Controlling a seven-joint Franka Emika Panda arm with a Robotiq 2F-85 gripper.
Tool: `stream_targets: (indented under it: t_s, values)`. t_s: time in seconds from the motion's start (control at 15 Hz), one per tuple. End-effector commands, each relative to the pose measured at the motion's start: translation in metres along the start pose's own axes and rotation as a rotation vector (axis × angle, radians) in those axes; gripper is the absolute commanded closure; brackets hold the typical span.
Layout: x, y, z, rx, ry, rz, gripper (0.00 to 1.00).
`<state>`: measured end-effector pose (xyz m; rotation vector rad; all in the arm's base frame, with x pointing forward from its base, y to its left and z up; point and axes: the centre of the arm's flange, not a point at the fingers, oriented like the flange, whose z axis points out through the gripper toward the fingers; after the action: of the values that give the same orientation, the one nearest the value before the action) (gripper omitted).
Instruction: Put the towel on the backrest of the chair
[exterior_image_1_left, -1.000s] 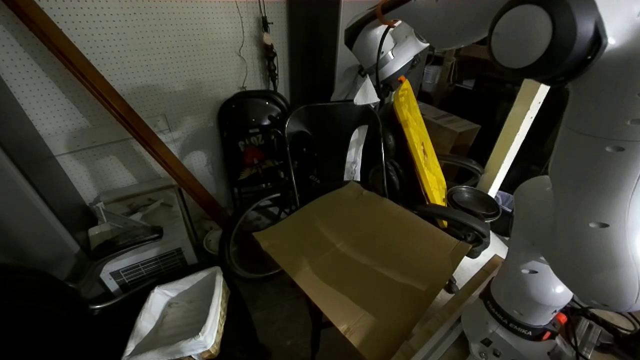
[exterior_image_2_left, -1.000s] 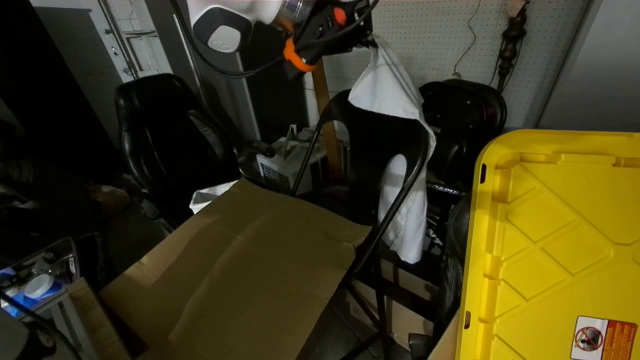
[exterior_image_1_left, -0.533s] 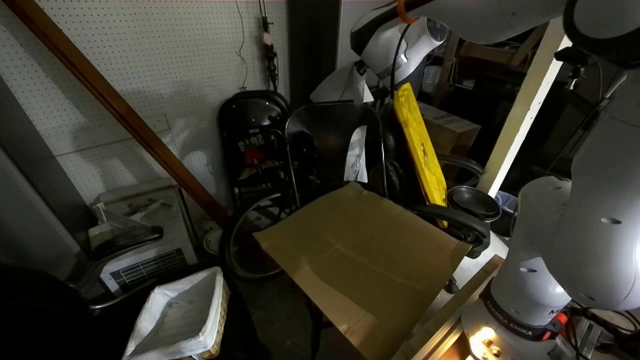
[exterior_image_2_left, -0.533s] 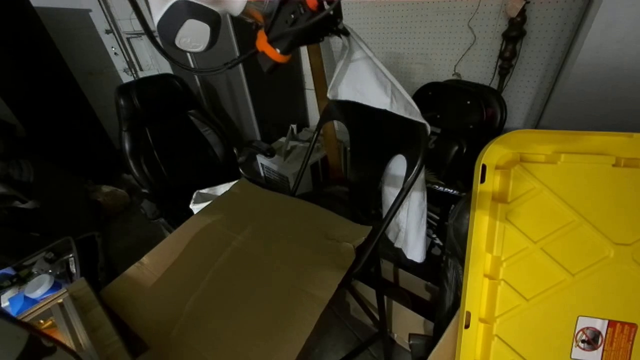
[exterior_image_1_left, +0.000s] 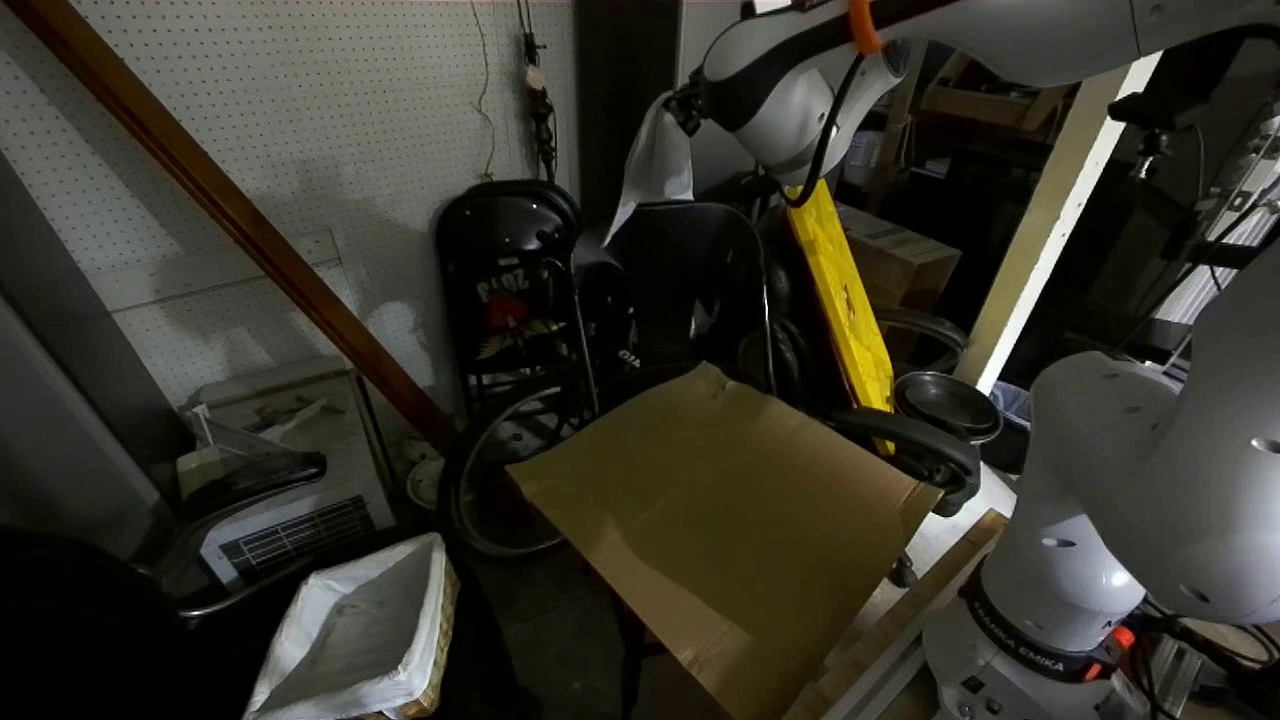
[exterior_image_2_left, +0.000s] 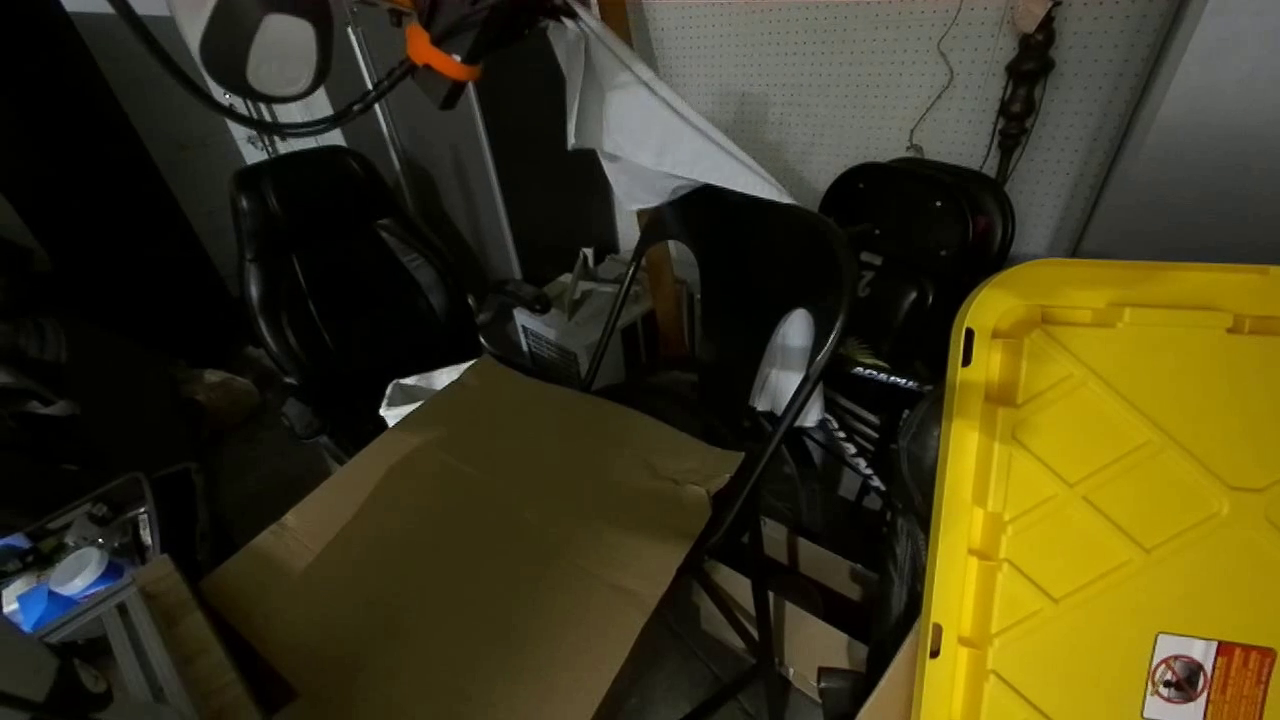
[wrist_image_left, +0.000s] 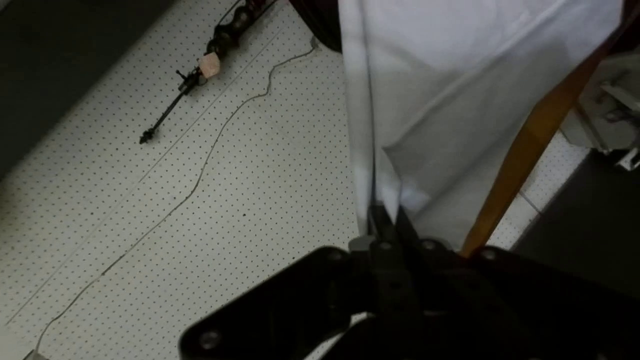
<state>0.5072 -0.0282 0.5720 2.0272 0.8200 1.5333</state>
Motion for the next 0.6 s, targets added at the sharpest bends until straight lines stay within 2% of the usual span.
stream_targets:
  t_s: [0.0,0.13,0.53]
  values:
    - [-0.058,-0.003,0.009,-0.123,-0.045,-0.086,1.00]
    - [-0.073,0.010,0.005,-0.196,-0.103,-0.115,1.00]
    - [-0.129,0.018,0.007,-0.139,-0.303,-0.208,1.00]
